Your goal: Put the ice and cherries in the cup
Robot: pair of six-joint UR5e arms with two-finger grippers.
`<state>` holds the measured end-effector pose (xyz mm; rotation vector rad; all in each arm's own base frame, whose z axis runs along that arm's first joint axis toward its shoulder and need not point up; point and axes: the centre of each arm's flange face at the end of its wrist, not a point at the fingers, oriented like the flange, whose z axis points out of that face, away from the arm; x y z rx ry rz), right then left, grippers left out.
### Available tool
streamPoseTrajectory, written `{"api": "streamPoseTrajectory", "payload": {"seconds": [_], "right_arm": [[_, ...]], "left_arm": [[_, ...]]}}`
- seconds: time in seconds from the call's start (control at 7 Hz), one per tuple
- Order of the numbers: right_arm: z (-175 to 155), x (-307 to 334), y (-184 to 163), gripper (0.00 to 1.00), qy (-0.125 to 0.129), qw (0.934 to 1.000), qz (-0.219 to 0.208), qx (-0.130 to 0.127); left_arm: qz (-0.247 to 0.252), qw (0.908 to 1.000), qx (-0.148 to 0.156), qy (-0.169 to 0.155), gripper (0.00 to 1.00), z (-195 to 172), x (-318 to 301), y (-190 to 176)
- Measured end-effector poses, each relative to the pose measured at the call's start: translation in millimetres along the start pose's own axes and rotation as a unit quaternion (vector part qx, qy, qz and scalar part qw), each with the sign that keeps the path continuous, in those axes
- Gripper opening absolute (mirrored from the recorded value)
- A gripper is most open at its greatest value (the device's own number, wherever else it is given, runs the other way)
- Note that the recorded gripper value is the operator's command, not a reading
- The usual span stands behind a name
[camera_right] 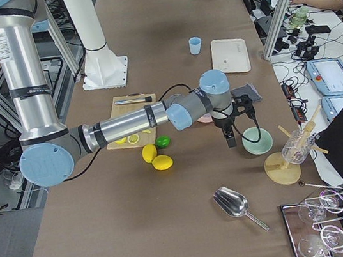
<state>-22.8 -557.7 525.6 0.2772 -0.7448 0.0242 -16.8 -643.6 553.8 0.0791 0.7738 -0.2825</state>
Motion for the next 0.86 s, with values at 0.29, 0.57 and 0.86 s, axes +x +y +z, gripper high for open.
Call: {"api": "streamPoseTrajectory", "payload": {"seconds": [0.29,0.57,0.86], "right_arm": [[3,2,1,1.0,0.001,1.0,0.003,-0.004],[4,3,1,1.0,0.0,1.0,0.003,-0.005],[4,2,-2,1.0,0.0,1.0,0.003,-0.003]], "left_arm": [[-0.002,1.0,0.0,0.0,0.98,-2,-1,-1],[-0.004,1.0,0.002,0.004,0.98,-7,-2,-2],[-0.007,0.9999,0.002,0.009,0.98,-11,-6,0]]}}
